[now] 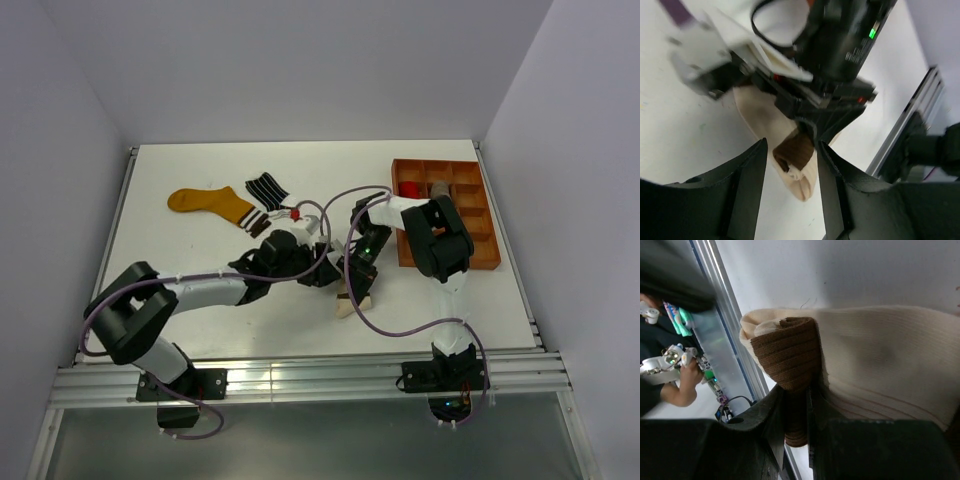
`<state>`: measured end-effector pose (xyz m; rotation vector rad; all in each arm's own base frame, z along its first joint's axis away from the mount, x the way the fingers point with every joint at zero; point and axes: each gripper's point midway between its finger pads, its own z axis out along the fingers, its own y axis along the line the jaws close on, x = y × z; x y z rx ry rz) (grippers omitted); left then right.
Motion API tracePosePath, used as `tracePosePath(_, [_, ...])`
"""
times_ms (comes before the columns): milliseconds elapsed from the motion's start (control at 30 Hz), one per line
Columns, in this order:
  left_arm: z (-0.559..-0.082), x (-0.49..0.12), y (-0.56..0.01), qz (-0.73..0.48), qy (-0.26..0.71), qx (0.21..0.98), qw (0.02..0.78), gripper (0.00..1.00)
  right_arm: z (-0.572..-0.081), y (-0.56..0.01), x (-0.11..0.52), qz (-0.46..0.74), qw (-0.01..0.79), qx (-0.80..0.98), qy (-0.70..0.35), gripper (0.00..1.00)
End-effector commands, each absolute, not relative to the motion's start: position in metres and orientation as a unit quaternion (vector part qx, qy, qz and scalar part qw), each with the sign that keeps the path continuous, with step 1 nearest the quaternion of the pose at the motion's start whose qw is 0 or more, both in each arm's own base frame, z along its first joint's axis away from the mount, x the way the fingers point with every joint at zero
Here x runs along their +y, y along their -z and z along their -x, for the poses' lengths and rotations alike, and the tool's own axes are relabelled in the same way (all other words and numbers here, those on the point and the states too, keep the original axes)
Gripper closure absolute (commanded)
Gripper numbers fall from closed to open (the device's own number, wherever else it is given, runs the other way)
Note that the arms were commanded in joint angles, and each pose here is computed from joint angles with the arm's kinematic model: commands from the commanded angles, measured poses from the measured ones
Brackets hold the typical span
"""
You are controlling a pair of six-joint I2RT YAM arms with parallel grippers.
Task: Roll the socks
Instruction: Roll the sock at the center of the board.
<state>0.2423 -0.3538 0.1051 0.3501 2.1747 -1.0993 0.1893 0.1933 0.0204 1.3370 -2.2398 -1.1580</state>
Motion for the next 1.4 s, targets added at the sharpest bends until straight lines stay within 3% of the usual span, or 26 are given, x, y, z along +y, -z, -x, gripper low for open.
tracePosePath(0, [-0.235, -0.373, -0.095, -0.196, 0.406, 0.827, 0.336, 0.50, -0.199, 0.012, 0.174, -0.506, 0.148, -0.776, 0.348, 1.00])
tracePosePath(900, [-0.195, -0.399, -0.046, -0.285, 0.422, 0.831, 0.224, 0.51, -0.198, 0.012, 0.171, -0.496, 0.154, -0.776, 0.358, 1.00])
tracePosePath(1033, [-0.192, -0.399, -0.039, -0.277, 0.413, 0.844, 0.203, 0.63, -0.199, 0.013, 0.172, -0.496, 0.151, -0.777, 0.358, 1.00])
tracePosePath(1067, [-0.189, -0.395, -0.031, -0.271, 0.402, 0.854, 0.188, 0.71, -0.200, 0.012, 0.172, -0.496, 0.150, -0.777, 0.357, 1.00])
tracePosePath(1233, [-0.181, -0.396, -0.026, -0.259, 0.391, 0.868, 0.166, 0.91, -0.200, 0.012, 0.172, -0.494, 0.148, -0.780, 0.354, 1.00])
tracePosePath(1300, [-0.180, -0.394, -0.025, -0.252, 0.382, 0.874, 0.160, 0.99, -0.202, 0.012, 0.172, -0.494, 0.142, -0.782, 0.353, 0.98])
tracePosePath(1367, [-0.183, -0.394, -0.019, -0.238, 0.366, 0.885, 0.158, 1.00, -0.204, 0.010, 0.173, -0.494, 0.133, -0.784, 0.352, 0.90])
